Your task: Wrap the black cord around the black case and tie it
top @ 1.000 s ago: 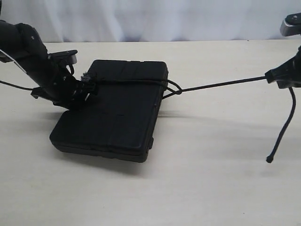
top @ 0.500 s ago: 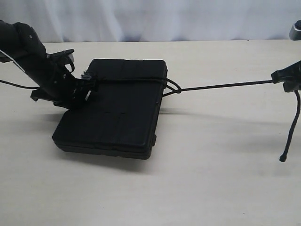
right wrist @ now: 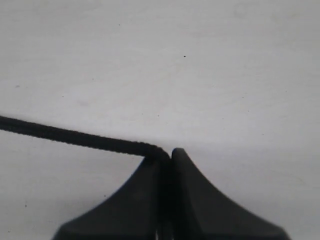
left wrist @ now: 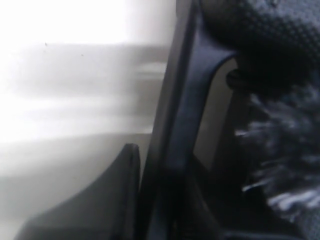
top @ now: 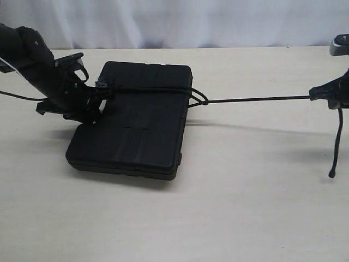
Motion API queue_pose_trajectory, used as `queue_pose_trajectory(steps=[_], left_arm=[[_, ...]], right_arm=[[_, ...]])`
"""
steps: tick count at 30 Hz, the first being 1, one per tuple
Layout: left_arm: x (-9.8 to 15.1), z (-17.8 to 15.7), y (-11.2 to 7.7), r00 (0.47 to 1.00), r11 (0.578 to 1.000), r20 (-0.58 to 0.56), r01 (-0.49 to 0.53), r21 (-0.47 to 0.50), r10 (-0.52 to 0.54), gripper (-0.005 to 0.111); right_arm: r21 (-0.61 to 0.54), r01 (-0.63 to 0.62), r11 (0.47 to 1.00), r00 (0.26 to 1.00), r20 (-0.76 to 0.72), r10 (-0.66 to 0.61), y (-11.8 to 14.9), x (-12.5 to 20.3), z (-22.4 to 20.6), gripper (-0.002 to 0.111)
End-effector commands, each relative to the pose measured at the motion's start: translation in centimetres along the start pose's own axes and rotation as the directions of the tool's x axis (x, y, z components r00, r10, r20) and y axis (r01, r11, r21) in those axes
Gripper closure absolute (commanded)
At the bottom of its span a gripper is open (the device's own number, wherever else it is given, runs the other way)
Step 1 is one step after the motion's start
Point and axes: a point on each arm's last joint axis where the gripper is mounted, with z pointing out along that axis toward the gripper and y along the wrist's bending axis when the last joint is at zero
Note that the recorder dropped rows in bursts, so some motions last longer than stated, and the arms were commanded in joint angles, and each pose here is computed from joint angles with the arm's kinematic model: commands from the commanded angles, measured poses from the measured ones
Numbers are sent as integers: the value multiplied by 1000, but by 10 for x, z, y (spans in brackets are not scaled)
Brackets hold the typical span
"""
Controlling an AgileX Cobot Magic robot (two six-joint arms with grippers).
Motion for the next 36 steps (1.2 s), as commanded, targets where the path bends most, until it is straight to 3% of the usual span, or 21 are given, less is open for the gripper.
queue_pose_trajectory(steps=[1, 15, 30, 36], left_arm=[[-19, -11, 22, 982, 993, 161, 109, -43, -101, 107], [-24, -13, 29, 969, 988, 207, 146, -41, -134, 107], [-25, -13, 33, 976, 993, 212, 73, -98, -50, 106], [-24, -13, 34, 980, 992, 199, 45, -120, -20, 70]], right_arm=[[104, 31, 994, 999, 17, -33, -26, -8, 2, 104], [98, 26, 995, 1000, -5, -26, -27, -14, 19, 104], [98, 26, 995, 1000, -5, -26, -27, -14, 19, 104], [97, 25, 995, 1000, -9, -24, -27, -13, 19, 104]])
